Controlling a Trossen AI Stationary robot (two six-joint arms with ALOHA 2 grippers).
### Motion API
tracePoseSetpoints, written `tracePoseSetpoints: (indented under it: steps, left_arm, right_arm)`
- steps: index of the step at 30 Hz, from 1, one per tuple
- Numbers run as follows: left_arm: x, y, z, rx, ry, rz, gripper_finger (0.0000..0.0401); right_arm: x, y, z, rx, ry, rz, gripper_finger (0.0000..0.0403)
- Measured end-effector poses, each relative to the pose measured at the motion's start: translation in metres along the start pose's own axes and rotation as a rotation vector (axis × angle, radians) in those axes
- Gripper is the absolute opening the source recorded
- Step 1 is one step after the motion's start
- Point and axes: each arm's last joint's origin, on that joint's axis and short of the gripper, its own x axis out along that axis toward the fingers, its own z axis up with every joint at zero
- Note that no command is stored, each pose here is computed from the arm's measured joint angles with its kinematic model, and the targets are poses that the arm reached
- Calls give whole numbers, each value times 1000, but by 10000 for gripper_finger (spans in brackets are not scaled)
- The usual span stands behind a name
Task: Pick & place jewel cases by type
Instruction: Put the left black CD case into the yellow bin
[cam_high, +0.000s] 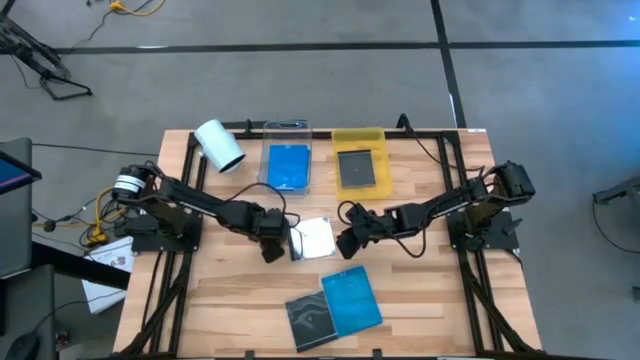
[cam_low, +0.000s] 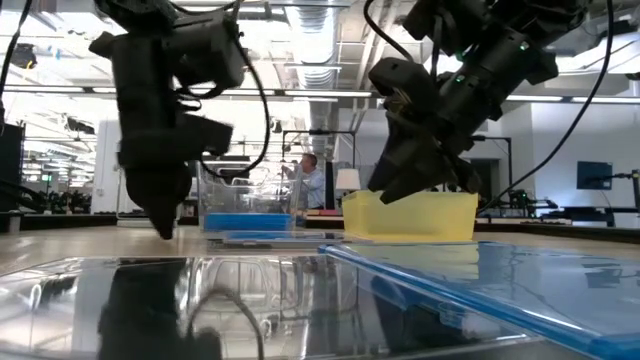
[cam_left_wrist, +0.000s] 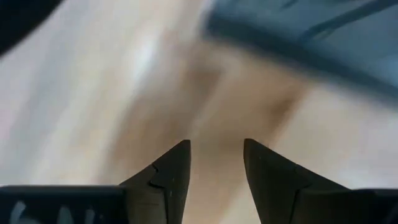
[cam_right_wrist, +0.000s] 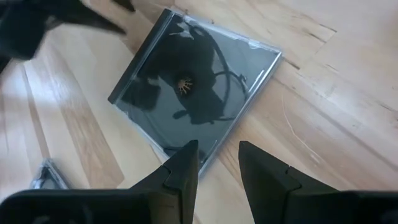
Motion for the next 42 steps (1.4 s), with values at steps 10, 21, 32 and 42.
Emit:
tracePoseSetpoints:
  steps: [10,21,32,42]
  left_arm:
    - [-3,-11,11,-119,-76,-157,141]
    - [-30,-14,8,-151,-133,-224,141]
    - [-100,2,3,-260,-464,-339,141]
    - [-61,17,-39,-533,-618,-697,141]
  right_arm:
    - [0,2,-2,-12,41,35,108]
    - [-2,7,-12,-63,71,38,108]
    - [-2,7,-7,-96,51,59,108]
    - [-2,12,-4,-125,42,133,108]
